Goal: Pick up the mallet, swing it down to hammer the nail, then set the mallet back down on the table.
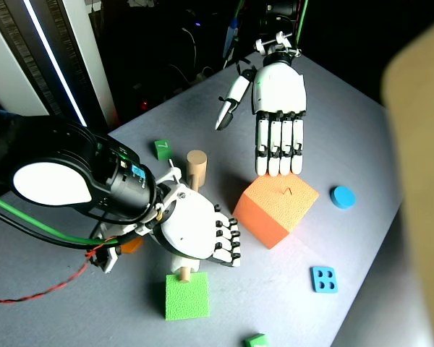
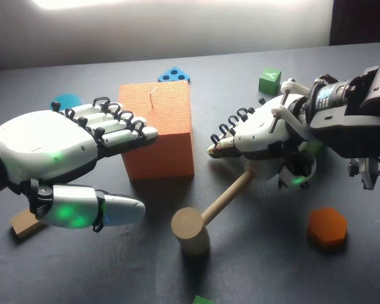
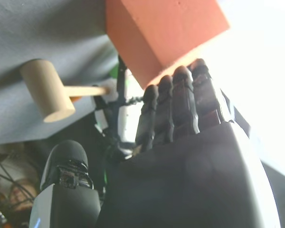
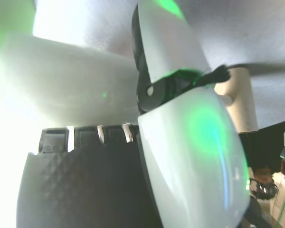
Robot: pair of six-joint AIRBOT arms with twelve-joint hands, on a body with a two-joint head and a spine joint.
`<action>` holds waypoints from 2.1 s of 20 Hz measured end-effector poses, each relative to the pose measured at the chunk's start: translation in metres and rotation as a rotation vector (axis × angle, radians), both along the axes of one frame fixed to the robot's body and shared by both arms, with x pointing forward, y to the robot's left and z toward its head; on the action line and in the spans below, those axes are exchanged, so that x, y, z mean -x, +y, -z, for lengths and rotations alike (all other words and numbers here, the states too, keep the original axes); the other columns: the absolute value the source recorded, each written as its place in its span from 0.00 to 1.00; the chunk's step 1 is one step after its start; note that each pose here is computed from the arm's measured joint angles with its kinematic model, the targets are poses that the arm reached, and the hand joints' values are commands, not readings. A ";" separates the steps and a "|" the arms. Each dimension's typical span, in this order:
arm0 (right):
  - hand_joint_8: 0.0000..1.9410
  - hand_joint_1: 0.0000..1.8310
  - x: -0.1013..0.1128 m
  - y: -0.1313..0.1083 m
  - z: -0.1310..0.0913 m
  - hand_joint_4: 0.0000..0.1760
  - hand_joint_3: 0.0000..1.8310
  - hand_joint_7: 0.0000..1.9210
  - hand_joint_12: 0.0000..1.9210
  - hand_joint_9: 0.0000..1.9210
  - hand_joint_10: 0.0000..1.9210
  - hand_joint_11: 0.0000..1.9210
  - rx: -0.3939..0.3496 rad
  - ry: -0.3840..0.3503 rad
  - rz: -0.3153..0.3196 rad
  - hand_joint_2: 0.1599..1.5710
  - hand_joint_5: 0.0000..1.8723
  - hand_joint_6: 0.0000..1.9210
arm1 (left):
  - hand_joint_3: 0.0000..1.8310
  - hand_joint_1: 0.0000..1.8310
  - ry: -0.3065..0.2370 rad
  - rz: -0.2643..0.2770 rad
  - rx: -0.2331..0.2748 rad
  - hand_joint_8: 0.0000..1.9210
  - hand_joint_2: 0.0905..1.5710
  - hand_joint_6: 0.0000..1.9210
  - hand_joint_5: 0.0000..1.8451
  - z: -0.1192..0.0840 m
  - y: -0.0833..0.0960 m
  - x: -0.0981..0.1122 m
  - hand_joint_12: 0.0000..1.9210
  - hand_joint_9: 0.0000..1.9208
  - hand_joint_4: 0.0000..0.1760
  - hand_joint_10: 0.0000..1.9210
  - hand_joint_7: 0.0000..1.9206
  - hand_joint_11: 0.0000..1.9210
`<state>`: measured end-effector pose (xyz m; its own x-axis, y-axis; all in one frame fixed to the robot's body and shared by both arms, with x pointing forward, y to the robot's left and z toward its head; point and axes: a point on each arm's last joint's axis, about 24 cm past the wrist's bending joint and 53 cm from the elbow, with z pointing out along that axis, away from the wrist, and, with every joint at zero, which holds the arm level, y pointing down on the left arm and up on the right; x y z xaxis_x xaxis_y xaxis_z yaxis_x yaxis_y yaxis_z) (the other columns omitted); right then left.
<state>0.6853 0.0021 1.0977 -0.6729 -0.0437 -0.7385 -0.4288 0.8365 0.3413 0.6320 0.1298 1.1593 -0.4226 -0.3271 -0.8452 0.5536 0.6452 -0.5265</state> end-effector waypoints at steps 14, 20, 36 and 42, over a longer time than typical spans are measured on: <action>0.00 0.66 0.001 0.001 0.008 0.00 0.00 0.01 0.12 0.01 0.00 0.00 0.000 0.017 0.005 0.64 0.03 0.00 | 0.00 0.00 0.014 -0.021 0.032 0.00 0.73 0.00 0.04 0.004 0.004 -0.004 0.03 0.03 0.00 0.00 0.04 0.01; 0.01 0.55 0.000 0.005 0.003 0.00 0.00 0.19 0.43 0.17 0.02 0.00 -0.020 0.000 -0.002 0.65 0.20 0.01 | 0.00 0.00 0.018 -0.023 0.035 0.00 0.73 0.00 0.06 0.005 0.004 -0.004 0.04 0.05 0.00 0.00 0.06 0.03; 0.74 0.72 0.004 -0.003 0.008 0.00 0.00 0.40 0.66 0.39 0.73 0.31 0.004 0.025 0.010 0.77 0.29 0.81 | 0.00 0.00 0.023 -0.018 0.049 0.00 0.73 0.00 0.05 0.006 0.000 -0.003 0.04 0.04 0.00 0.00 0.05 0.01; 0.99 0.76 0.006 0.001 0.003 0.00 0.01 0.21 0.89 0.25 0.95 0.33 -0.002 0.013 -0.005 0.86 0.21 0.98 | 0.00 0.00 0.023 -0.018 0.049 0.00 0.73 0.00 0.05 0.006 0.000 -0.002 0.04 0.04 0.00 0.00 0.05 0.01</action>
